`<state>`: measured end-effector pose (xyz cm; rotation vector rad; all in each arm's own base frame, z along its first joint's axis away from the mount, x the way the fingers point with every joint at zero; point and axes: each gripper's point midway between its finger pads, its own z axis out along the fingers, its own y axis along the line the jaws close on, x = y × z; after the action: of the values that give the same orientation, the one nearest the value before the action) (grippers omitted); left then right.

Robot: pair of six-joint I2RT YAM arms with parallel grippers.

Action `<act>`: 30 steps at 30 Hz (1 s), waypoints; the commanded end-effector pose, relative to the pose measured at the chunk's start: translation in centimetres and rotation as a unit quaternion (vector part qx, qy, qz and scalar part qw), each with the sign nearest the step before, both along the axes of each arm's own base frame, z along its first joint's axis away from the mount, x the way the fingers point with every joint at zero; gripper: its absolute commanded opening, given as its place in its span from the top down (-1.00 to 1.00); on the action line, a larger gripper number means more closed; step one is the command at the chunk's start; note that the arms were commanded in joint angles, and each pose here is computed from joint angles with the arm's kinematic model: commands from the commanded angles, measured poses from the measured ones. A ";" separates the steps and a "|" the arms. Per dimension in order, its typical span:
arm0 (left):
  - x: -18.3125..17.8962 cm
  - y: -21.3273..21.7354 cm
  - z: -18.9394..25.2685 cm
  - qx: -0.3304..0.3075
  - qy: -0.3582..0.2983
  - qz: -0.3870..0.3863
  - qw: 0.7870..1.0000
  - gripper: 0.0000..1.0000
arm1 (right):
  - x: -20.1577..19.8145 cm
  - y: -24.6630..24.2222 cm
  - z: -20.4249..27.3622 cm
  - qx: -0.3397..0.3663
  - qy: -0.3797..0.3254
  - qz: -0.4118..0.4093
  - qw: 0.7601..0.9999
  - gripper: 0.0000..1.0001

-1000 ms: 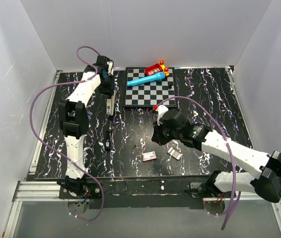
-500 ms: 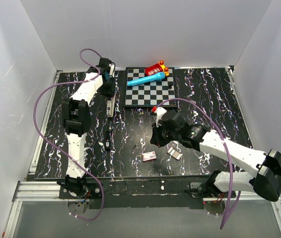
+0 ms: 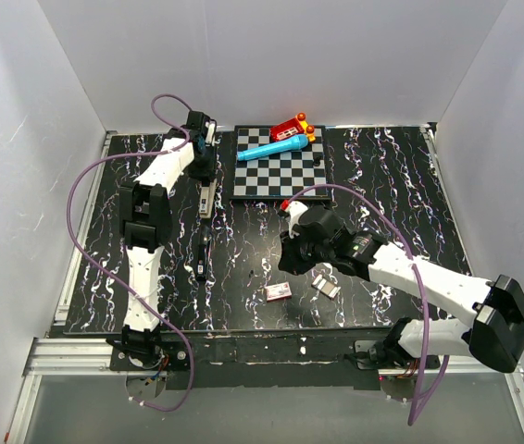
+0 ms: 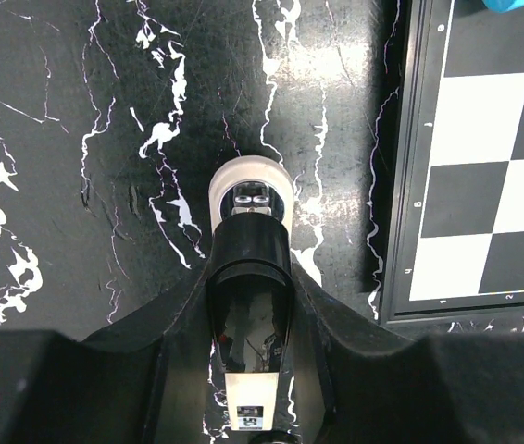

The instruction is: Unload the staples from the stapler

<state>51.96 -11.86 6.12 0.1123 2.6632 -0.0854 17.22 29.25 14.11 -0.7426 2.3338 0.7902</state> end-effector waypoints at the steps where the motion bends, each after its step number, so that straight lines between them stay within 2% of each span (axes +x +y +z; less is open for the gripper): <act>1: 2.2 0.2 2.9 -0.007 -0.057 0.010 0.998 0.30 | 0.1 0.6 0.1 0.016 -0.003 0.006 1.000 0.63; 2: 2.4 0.1 3.1 -0.010 -0.065 0.009 0.998 0.27 | 0.0 0.6 0.0 0.017 -0.003 0.007 1.000 0.61; 3: 2.5 0.0 3.8 -0.013 -0.075 0.010 0.997 0.12 | 0.1 0.6 0.1 0.019 -0.004 0.006 1.000 0.60; 11: 2.3 -0.2 6.7 -0.024 -0.105 -0.001 0.994 0.07 | -0.3 0.5 0.6 0.026 0.001 0.003 1.000 0.55; 14: 1.7 -0.1 9.3 -0.031 -0.131 0.000 0.991 0.06 | -0.6 0.3 0.9 0.032 0.004 0.001 0.999 0.53; 16: 0.6 -0.2 10.6 -0.041 -0.137 -0.003 0.990 0.02 | -0.8 0.2 1.0 0.036 0.005 0.002 0.999 0.48; 17: 0.0 -0.2 11.6 -0.044 -0.146 -0.002 0.988 -0.07 | -0.9 0.3 0.8 0.035 0.006 0.005 0.999 0.45; 22: -3.7 -0.4 13.7 -0.061 -0.159 -0.015 0.985 -0.09 | -1.0 0.2 1.0 0.031 0.012 0.006 0.999 0.31; 24: -5.4 -0.9 14.0 -0.071 -0.155 -0.022 0.985 -0.10 | -1.1 0.3 1.4 0.037 0.011 0.006 0.999 0.18; 26: -7.3 -1.1 14.4 -0.067 -0.159 -0.028 0.985 -0.11 | -1.0 0.2 1.5 0.034 0.013 0.004 0.999 0.07; 30: -10.5 -1.1 14.5 -0.038 -0.167 -0.027 0.985 -0.12 | -1.0 0.0 1.5 0.030 0.013 -0.004 0.999 0.02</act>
<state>44.10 -12.28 19.94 0.1369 2.3411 -0.2061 16.26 29.16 14.12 -0.7225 2.3515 0.8447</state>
